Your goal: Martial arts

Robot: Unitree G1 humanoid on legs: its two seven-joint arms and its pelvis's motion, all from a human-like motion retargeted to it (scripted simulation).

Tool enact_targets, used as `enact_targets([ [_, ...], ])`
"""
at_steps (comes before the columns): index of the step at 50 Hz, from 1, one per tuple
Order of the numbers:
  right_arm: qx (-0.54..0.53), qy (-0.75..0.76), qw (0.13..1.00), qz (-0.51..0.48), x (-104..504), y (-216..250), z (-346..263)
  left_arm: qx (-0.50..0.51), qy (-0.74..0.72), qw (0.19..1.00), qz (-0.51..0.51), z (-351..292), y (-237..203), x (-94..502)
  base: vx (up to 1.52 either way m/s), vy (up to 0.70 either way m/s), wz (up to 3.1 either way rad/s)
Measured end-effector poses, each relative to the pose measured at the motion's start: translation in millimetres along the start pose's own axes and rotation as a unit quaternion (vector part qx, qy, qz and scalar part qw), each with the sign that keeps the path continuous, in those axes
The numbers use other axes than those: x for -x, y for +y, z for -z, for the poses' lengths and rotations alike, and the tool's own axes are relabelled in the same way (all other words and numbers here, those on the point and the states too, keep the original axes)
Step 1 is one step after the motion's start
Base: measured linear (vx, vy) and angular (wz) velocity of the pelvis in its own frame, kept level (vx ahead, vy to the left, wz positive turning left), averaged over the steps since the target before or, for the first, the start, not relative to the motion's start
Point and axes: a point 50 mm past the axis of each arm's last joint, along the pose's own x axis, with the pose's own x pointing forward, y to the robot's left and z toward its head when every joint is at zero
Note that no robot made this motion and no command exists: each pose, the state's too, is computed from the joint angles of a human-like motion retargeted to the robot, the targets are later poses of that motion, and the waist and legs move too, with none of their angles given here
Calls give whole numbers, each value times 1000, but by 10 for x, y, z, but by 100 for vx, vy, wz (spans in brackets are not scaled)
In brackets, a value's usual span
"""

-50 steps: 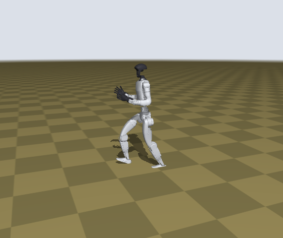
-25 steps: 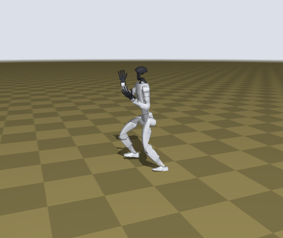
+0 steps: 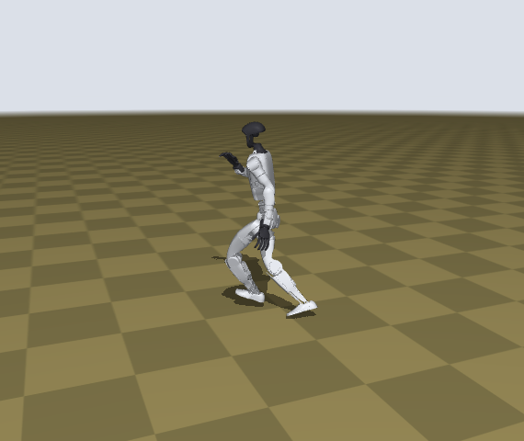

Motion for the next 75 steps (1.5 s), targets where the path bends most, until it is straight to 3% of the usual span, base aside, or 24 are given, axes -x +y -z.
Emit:
enact_targets([
  [3, -16, 142, 985, -98, 542, 211, 208, 108, -38, 992, -48, -459, -66, -153, 88, -40, -9],
  [6, -43, 330, 922, -199, 1389, 331, 322, 278, -172, 944, -40, -1617, -285, -167, 85, -48, -8],
  [8, -48, 453, 858, -236, 1987, 273, 309, 421, -320, 848, 16, -2783, -348, 256, 82, -4, 10],
  [11, -54, 592, 760, -262, 2680, -20, 149, 556, -548, 593, 196, -4056, -79, 1757, 101, 29, 23],
  [14, -54, 662, 691, -284, 3006, -354, 14, 546, -688, 314, 359, -4196, 440, 3069, 104, 20, 15],
  [17, -24, 687, 661, -301, 3112, -548, -16, 492, -749, 126, 426, -3921, 814, 3651, 97, 20, -44],
  [20, 25, 688, 660, -300, 3092, -655, 89, 479, -779, 3, 405, -3684, 1126, 3861, 87, 24, -127],
  [23, 71, 664, 684, -293, 2983, -644, 258, 514, -792, -48, 326, -3598, 1350, 3854, 70, 56, -149],
  [25, 109, 634, 716, -272, 2837, -545, 437, 576, -779, -43, 242, -3603, 1458, 3738, 49, 80, -105],
  [27, 138, 612, 741, -239, 2713, -385, 579, 652, -732, 23, 197, -3662, 1395, 3500, 41, 77, -42],
  [32, 92, 643, 731, -211, 2794, 45, 586, 727, -592, 298, 179, -3683, 859, 2676, 35, 89, -124],
  [37, 36, 750, 612, -249, 3412, 79, 164, 688, -562, 440, 128, -3513, 789, 2018, 17, 73, -154],
  [45, 25, 922, 354, -152, 4212, 4, -886, 569, -488, 660, 43, -2939, 495, 1201, 10, 37, 25],
  [50, 57, 934, 316, -154, 4314, -115, -1070, 485, -435, 753, 93, -2604, 33, 1080, 16, 16, 32],
  [56, 163, 888, 402, -155, 4178, -545, -510, 373, -482, 765, 209, -2537, -310, 1286, 22, 8, 3],
  [64, 239, 805, 534, -96, 3694, -715, 235, 222, -602, 689, 339, -2660, -448, 1645, 24, -3, 18],
  [68, 192, 785, 585, -68, 3484, -432, 348, 193, -635, 643, 383, -2748, -451, 1817, 25, -20, 27],
  [75, -15, 713, 700, -34, 2807, 283, 415, 166, -652, 585, 453, -2821, -505, 2047, 20, -32, 19],
])
